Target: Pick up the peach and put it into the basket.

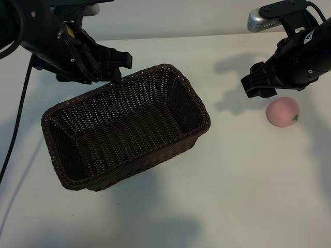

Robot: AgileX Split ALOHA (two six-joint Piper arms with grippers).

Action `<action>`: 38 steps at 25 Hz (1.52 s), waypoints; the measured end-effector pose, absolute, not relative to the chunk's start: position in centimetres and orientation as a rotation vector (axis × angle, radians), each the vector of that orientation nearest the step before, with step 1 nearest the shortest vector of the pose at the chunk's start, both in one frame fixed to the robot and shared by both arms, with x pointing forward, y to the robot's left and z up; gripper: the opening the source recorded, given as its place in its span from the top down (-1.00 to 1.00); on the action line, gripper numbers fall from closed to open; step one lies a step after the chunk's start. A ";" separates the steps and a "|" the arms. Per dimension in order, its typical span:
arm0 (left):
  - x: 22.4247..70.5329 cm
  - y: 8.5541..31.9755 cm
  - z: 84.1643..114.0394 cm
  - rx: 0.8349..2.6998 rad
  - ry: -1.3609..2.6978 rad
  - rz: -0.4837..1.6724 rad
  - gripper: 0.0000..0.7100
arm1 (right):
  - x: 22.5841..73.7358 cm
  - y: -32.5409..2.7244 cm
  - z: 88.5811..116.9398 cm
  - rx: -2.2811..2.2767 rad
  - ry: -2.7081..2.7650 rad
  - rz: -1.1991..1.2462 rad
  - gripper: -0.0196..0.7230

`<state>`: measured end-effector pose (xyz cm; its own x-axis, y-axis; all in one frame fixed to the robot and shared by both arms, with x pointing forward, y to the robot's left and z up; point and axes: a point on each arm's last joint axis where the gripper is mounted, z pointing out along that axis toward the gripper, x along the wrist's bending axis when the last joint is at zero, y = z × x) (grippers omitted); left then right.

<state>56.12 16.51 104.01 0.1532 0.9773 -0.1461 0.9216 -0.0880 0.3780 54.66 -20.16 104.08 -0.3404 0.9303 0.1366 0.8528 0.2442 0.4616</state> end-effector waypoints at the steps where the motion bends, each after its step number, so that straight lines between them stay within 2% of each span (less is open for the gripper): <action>1: 56.1 16.5 104.0 2.058 1.813 0.201 -0.59 | 54.7 -20.2 104.1 1.697 2.342 0.700 -0.66; 32: 55.9 16.6 103.9 2.075 1.837 0.181 -0.59 | 54.7 -20.2 104.1 1.697 2.342 0.700 -0.66; 38: 53.9 18.2 104.7 2.096 1.940 0.249 -0.59 | 54.7 -20.2 104.1 1.697 2.342 0.700 -0.66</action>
<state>53.93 18.22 104.65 0.0868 0.9945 -0.0589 0.9473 -0.0641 0.3140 54.66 -20.16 104.08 -0.3404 0.9303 0.1366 0.8528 0.2442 0.4616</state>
